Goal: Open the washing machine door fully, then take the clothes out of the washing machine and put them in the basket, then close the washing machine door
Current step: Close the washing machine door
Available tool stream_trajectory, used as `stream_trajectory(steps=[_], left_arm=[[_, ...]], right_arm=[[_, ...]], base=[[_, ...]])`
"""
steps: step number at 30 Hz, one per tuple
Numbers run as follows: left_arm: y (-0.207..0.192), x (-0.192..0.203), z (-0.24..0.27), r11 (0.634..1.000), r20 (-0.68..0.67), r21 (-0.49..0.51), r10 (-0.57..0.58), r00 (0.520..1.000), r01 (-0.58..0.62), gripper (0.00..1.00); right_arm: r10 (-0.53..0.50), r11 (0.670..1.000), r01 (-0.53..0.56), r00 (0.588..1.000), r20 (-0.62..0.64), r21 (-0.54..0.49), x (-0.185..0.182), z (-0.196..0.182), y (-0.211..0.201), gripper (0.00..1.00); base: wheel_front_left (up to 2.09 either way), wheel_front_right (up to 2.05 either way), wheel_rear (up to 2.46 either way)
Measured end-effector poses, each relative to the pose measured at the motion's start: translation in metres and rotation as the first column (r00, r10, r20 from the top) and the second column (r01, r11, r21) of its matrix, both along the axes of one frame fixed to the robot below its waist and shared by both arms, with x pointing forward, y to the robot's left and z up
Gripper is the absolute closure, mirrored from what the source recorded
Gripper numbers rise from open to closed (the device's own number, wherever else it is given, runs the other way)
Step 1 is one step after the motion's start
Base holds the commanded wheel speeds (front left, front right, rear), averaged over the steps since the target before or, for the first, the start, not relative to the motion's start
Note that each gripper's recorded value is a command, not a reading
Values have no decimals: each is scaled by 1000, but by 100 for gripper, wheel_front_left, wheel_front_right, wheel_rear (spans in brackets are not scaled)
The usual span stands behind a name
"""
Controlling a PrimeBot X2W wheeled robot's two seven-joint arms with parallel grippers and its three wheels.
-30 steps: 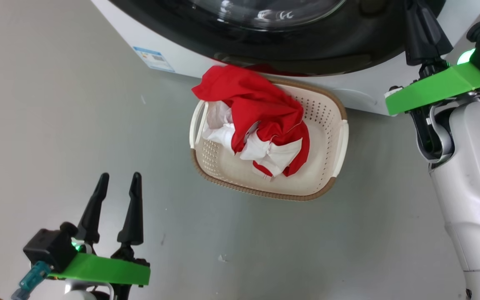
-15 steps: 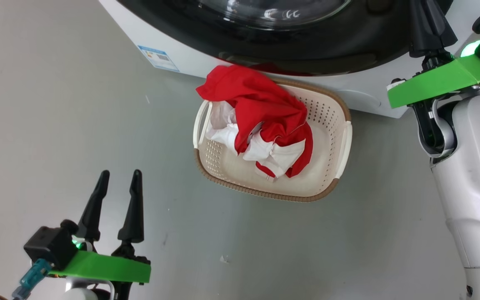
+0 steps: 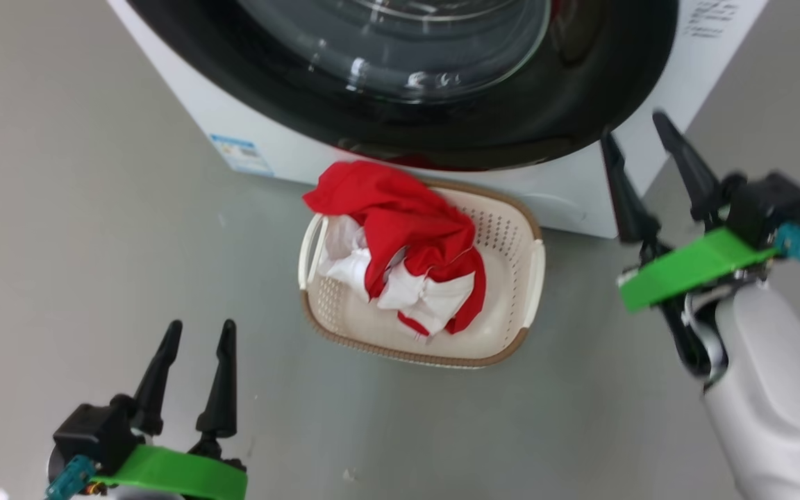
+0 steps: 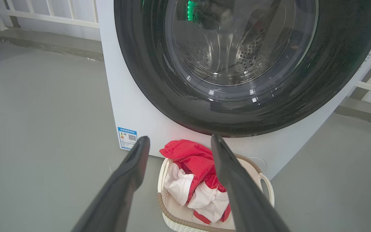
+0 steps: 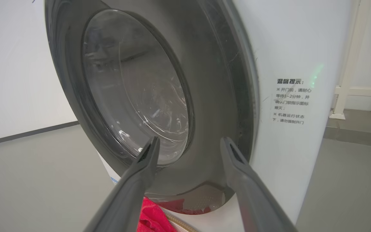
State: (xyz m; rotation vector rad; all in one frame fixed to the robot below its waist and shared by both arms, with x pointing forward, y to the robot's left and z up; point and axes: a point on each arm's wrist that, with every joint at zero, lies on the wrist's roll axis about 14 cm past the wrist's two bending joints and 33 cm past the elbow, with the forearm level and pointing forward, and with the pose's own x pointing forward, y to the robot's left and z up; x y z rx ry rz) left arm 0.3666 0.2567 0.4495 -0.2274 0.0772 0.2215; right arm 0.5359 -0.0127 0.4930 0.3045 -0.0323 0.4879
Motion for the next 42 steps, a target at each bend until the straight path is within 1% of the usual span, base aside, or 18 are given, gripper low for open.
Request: stream_trajectory(steps=[10,20,33,42], left_arm=[[-7,-9,1,999,1,9,-46,999,46,0],[-29,2,7,991,25,11,-132,991,132,0],[-46,6,9,982,38,-4,-191,981,191,0],[-54,0,11,977,43,-6,-214,976,215,0]], right_arm=[[-93,994,87,991,-93,-63,-58,-29,-52,0],[-233,971,224,966,-110,-86,-94,-32,-109,0],[-329,943,321,938,-107,-83,-133,-26,-144,0],[-400,916,392,909,-113,-88,-160,-26,-169,0]], base=[[0,0,0],[0,0,0],[0,0,0],[0,0,0]])
